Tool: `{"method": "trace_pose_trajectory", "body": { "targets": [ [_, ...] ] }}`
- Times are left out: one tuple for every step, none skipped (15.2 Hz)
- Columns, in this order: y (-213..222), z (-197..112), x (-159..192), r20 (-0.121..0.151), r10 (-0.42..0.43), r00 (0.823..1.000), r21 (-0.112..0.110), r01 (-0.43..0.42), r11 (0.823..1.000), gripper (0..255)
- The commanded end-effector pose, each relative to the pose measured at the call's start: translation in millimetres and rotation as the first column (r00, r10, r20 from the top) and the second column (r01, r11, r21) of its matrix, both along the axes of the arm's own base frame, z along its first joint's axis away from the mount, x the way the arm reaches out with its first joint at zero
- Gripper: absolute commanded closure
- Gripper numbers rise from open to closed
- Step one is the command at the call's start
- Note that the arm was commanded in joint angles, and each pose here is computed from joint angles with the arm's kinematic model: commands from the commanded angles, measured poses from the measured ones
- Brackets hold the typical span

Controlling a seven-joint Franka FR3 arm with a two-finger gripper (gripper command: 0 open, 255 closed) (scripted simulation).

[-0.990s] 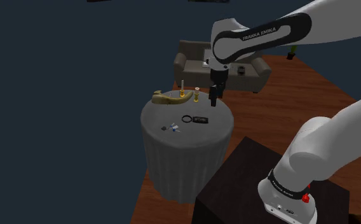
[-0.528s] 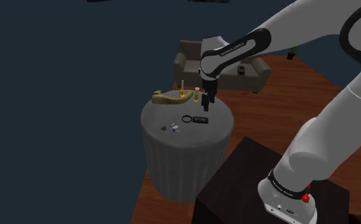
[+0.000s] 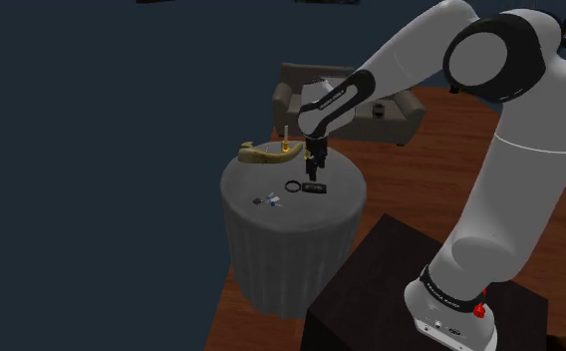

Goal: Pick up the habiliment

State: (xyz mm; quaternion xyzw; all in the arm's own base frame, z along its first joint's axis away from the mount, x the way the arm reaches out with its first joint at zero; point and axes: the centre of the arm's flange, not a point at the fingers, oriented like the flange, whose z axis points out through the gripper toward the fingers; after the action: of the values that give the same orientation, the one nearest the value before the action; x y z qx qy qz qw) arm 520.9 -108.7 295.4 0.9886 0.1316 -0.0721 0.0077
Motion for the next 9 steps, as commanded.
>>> {"method": "trace_pose_trajectory", "body": {
  "targets": [
    [-10.5,-19.5,16.6,-0.002,0.009,1.000,-0.009,-0.009,1.000,0],
    [-14.4,-29.4,24.2,-0.003,0.014,1.000,-0.014,-0.014,1.000,0],
    [-18.4,-39.3,31.9,-0.005,0.018,1.000,-0.018,-0.018,1.000,0],
    [-22.3,-49.1,39.5,-0.006,0.023,1.000,-0.022,-0.023,0.999,0],
    [-26.3,-59.0,47.2,-0.008,0.027,1.000,-0.026,-0.027,0.999,0],
    [-30.2,-68.8,54.8,-0.009,0.031,0.999,-0.031,-0.032,0.999,0],
    [-34.2,-78.7,62.5,-0.010,0.036,0.999,-0.035,-0.036,0.999,0],
    [-38.2,-88.5,70.2,-0.012,0.040,0.999,-0.039,-0.041,0.998,0],
    [-42.2,-98.3,77.9,-0.013,0.044,0.999,-0.043,-0.045,0.998,0]
  ]
}}
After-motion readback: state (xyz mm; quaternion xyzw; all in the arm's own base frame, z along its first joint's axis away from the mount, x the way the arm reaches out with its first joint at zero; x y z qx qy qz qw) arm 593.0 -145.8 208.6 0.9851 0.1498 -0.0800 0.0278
